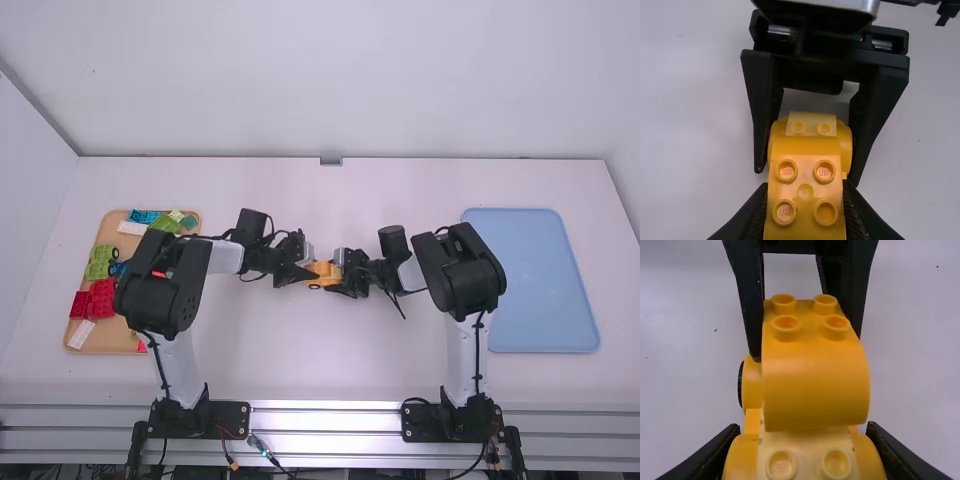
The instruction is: Assemble lego blocks to make yellow taxi
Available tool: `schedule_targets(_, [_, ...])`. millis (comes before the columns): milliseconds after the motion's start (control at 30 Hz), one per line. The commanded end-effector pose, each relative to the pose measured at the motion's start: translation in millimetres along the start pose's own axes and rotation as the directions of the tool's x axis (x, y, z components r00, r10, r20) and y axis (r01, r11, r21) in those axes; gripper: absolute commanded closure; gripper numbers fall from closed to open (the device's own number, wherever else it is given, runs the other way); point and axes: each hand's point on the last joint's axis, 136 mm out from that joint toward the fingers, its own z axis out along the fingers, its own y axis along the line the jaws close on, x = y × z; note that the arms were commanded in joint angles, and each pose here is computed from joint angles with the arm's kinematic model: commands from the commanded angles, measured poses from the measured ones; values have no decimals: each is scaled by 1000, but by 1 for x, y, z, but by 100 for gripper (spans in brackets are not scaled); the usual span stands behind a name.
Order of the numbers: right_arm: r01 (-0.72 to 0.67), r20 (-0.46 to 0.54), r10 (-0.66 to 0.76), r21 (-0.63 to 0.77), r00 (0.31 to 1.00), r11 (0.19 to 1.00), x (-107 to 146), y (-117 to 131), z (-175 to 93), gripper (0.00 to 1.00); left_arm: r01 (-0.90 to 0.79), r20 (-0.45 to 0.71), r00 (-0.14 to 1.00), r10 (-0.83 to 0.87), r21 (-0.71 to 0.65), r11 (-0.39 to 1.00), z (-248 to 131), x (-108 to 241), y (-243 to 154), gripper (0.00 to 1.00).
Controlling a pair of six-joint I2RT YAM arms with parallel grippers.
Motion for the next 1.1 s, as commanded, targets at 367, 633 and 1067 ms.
schedule_targets(367, [-29,-21,29,-12,999,1000,9,6,5,45,7,-169,986,-2,24,1000,15,25,-6,98])
schedule_targets(633, [-28,-20,28,-13,999,1000,9,6,5,45,14,-167,986,-8,31,999,15,25,-8,98])
schedule_targets(1067, [-28,-20,28,-13,999,1000,9,6,5,45,6,-257,966,-18,-48,999,32,40,-11,98])
